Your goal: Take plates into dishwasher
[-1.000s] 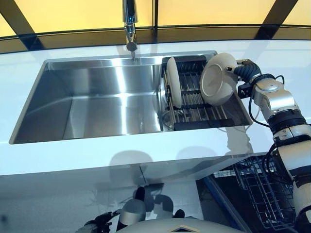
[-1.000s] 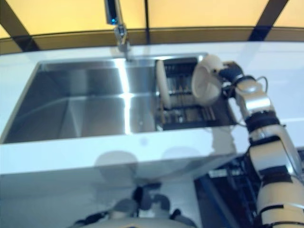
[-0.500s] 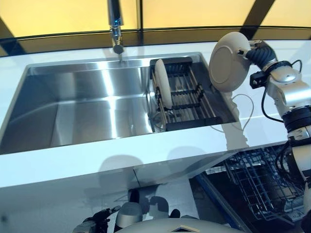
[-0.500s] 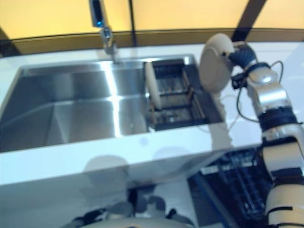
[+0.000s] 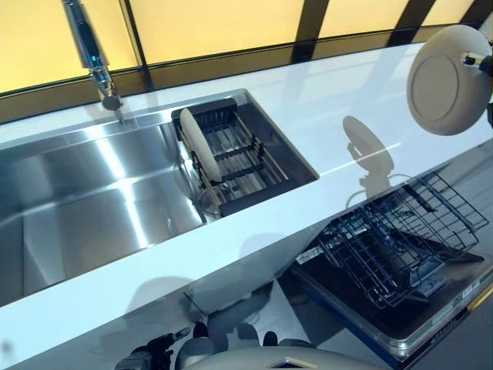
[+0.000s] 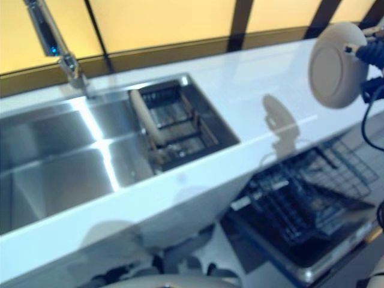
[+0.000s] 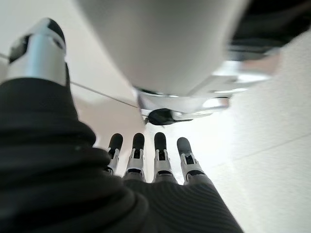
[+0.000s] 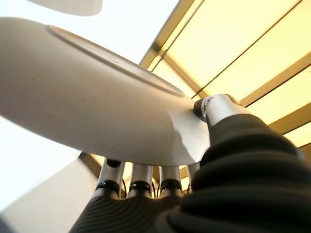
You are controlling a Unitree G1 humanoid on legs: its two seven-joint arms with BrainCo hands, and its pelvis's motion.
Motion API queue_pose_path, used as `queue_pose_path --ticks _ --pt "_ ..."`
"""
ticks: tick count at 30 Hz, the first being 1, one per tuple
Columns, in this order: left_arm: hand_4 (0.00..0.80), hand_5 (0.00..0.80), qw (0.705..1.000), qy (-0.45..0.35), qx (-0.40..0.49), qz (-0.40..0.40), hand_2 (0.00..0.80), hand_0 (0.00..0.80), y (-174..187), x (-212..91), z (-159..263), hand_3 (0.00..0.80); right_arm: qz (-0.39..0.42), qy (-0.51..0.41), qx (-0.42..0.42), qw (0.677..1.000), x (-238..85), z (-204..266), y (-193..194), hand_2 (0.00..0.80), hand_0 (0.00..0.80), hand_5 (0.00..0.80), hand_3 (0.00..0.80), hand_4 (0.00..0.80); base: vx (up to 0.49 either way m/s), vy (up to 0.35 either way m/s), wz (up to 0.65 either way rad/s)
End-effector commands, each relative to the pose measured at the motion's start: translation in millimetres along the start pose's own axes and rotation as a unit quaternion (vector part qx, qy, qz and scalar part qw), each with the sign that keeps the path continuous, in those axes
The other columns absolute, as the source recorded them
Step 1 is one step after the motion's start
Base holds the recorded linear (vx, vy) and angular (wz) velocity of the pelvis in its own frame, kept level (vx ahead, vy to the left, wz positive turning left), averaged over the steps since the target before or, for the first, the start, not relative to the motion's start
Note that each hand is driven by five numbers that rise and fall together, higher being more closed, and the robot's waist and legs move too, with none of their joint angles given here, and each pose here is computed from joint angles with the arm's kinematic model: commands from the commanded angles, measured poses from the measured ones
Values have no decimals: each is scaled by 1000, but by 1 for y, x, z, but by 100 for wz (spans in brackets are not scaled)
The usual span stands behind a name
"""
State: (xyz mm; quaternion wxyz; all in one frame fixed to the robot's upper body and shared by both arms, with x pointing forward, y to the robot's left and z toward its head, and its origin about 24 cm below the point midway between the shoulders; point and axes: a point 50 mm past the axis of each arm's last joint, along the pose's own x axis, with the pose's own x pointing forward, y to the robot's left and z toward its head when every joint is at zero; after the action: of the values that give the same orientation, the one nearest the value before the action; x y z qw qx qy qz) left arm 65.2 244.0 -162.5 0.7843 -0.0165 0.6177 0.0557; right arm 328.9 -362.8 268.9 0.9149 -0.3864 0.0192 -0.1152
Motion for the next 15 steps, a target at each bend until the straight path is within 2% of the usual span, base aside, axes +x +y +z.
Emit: queue_pose_path --ticks 1,15 --pt "0 0 1000 4 -14 27 0 0 14 -2 5 0 -6 -48 -33 998 -7 15 -11 800 800 800 800 800 -27 4 -16" --pt "0 0 1000 -11 -16 18 0 0 8 0 14 0 35 15 -100 994 -27 -46 19 800 800 800 800 800 -22 -9 -9"
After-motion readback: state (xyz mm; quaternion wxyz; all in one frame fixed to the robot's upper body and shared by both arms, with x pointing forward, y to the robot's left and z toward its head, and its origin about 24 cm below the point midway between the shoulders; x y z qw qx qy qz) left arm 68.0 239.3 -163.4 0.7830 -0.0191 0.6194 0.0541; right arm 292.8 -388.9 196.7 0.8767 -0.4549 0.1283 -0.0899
